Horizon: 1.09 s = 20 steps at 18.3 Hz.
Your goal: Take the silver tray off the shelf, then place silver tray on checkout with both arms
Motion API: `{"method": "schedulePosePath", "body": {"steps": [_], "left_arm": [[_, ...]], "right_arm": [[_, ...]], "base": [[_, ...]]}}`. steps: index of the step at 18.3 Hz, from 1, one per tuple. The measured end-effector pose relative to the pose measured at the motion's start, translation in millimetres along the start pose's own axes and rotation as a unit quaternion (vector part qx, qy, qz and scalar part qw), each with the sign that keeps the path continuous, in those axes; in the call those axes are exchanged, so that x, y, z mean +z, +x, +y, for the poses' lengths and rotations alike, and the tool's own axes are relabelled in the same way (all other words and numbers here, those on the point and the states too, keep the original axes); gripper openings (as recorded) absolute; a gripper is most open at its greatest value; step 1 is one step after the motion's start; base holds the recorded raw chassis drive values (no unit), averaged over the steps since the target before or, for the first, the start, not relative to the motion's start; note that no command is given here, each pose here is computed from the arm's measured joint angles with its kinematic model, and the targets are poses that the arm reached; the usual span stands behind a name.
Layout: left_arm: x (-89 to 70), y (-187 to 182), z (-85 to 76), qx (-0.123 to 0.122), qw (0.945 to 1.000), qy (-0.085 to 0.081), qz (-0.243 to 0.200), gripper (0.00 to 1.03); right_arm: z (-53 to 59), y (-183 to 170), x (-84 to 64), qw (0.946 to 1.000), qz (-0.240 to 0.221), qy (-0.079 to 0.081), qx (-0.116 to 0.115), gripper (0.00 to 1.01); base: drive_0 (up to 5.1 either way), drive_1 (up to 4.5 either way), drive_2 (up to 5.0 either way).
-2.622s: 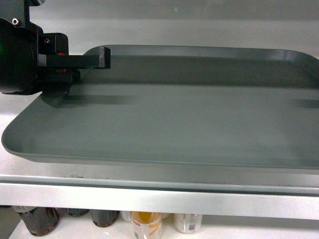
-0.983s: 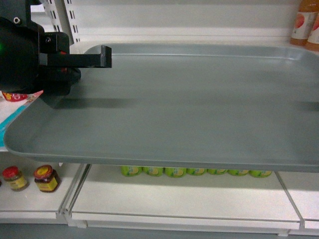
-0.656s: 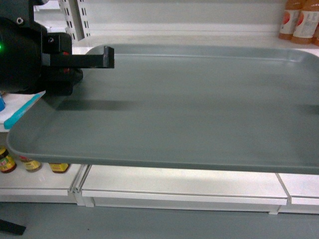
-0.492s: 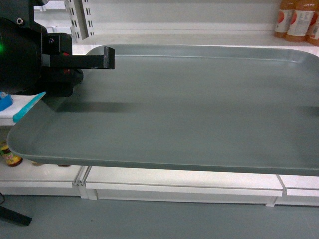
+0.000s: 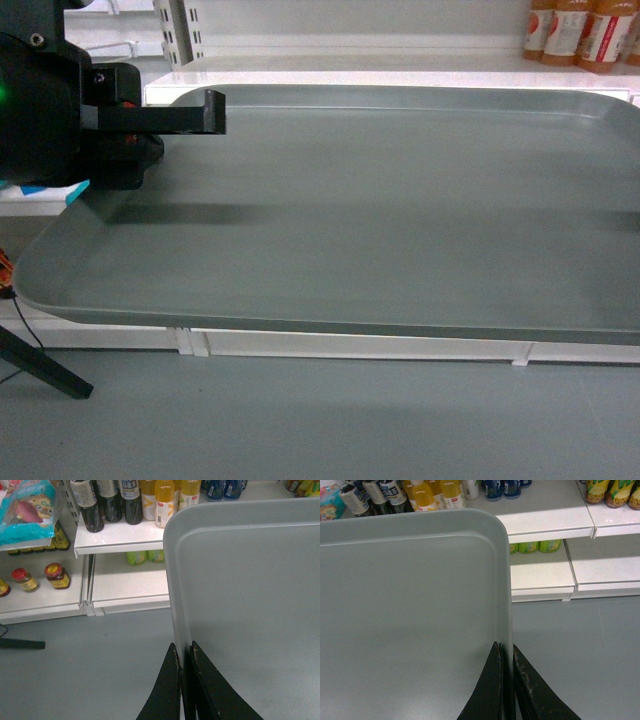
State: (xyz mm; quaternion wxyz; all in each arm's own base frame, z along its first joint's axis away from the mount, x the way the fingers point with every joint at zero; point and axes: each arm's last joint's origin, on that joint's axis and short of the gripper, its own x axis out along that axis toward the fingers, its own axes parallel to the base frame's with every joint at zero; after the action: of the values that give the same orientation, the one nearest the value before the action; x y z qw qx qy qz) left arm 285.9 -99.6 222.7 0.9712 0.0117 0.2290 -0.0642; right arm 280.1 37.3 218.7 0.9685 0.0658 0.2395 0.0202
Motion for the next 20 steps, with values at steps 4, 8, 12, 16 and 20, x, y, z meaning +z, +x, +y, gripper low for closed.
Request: {"method": "schedulePosePath", "body": {"steps": [4,8,12,16,20], "left_arm": [[-0.4,0.0,-0.4,0.001,1.0,0.001,0.002,0.03],[0.1,0.0,-0.2,-0.001,1.0,0.0,0.001,0.03],[0.2,0.0,-0.5,-0.001,1.0,0.0,0.0,0.03],[0.0,0.1,0.0,-0.001,1.0,0.0,0.002,0.03],[0.5,0.1,0.0,-0.001,1.0,0.0,0.0,0.03]], "right_arm": [[0.0,-0.2,0.0,1.0,0.0,0.0,0.0,0.03],[0.0,-0.1,0.1,1.0,0.001,0.0,0.001,0.03],[0.0,-0.1,0.1,1.0,0.0,0.0,0.001,0.03],[-0.1,0.1,-0.2,1.0,0.002,0.0,0.001,0.03],[0.0,0.1,0.2,1.0,-0.001,0.0,0.001,0.03]], "base": [[0.1,-4.02,4.3],[0.2,-4.0,4.3],[0.1,-4.07,4.3],[0.0,-4.16,4.2],[-0.1,-4.3,4.0]]}}
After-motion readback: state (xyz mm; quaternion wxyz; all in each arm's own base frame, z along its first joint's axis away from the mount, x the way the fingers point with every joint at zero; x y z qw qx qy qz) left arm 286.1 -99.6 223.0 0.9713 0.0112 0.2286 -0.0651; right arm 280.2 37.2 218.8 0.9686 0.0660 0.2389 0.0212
